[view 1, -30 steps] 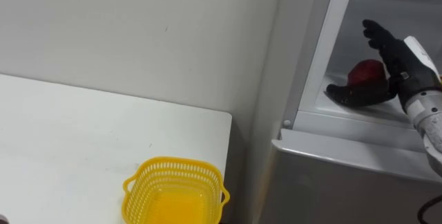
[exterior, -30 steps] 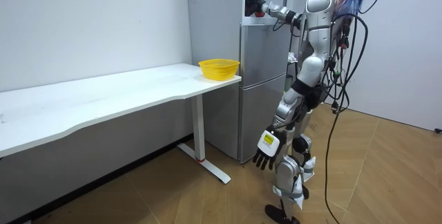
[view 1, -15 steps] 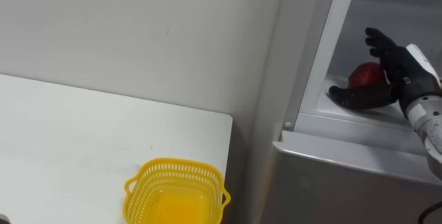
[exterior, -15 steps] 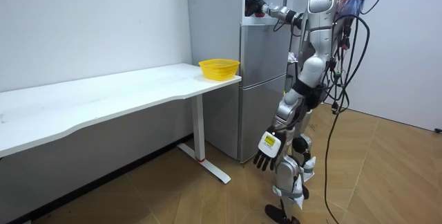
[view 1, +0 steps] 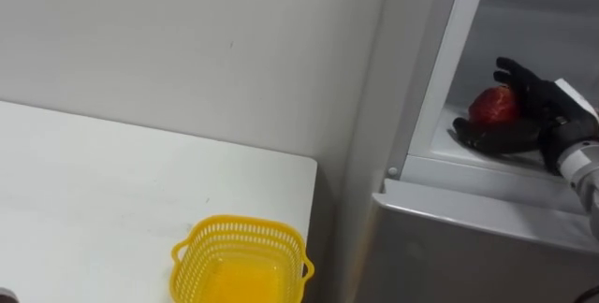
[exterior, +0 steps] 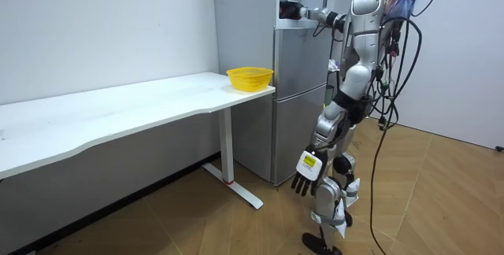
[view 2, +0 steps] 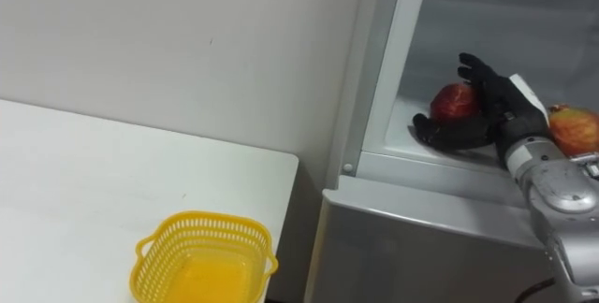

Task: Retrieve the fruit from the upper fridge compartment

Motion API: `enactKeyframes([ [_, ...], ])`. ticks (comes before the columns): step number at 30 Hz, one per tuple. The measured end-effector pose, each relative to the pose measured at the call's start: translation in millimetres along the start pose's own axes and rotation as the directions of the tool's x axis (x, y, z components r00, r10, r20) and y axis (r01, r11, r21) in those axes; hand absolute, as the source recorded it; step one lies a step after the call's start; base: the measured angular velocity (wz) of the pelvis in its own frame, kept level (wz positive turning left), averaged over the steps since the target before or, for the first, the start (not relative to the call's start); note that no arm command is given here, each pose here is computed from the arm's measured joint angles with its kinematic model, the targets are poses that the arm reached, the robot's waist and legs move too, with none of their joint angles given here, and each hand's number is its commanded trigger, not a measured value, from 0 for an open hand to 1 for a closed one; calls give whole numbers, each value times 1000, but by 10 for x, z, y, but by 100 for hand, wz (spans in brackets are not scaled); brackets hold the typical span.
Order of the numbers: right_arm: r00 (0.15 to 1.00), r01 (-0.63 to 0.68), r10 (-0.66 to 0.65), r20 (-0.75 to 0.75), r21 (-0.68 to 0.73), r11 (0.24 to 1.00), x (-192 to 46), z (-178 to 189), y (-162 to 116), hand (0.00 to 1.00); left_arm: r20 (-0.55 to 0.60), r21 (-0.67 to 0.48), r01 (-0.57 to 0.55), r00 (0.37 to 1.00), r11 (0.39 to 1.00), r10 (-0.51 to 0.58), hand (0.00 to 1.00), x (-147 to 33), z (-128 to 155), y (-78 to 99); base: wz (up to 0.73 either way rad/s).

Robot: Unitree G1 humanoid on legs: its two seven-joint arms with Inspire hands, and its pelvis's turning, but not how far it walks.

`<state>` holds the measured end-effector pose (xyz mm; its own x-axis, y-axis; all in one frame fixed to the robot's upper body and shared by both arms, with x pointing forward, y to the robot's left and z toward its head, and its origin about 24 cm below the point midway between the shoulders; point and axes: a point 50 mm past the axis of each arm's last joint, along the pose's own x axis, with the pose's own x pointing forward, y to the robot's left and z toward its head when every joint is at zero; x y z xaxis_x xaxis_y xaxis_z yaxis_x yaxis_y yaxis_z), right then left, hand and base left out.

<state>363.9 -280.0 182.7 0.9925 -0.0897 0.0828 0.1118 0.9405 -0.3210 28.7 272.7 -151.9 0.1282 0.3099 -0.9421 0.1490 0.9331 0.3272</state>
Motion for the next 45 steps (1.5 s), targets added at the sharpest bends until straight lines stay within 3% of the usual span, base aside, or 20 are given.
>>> enactKeyframes([
  [1, 1000, -8, 8, -2, 3, 1000, 5, 1, 2, 78, -7, 0, 1, 1000, 1000, -1, 0, 0, -8, -1, 0],
  [2, 1000, -13, 13, -4, 3, 1000, 8, 4, 4, 100, -11, 0, 2, 1000, 1000, -2, 0, 0, -13, -2, 0],
  [35, 1000, -12, 11, 8, 78, 997, 9, 64, -16, 100, -9, -8, -10, 1000, 1000, 10, 0, 13, 72, 48, -1],
  [45, 989, 12, -21, 148, 59, 998, -165, 280, 197, 100, 22, -21, -40, 999, 999, 41, 0, 11, 73, 34, -3],
])
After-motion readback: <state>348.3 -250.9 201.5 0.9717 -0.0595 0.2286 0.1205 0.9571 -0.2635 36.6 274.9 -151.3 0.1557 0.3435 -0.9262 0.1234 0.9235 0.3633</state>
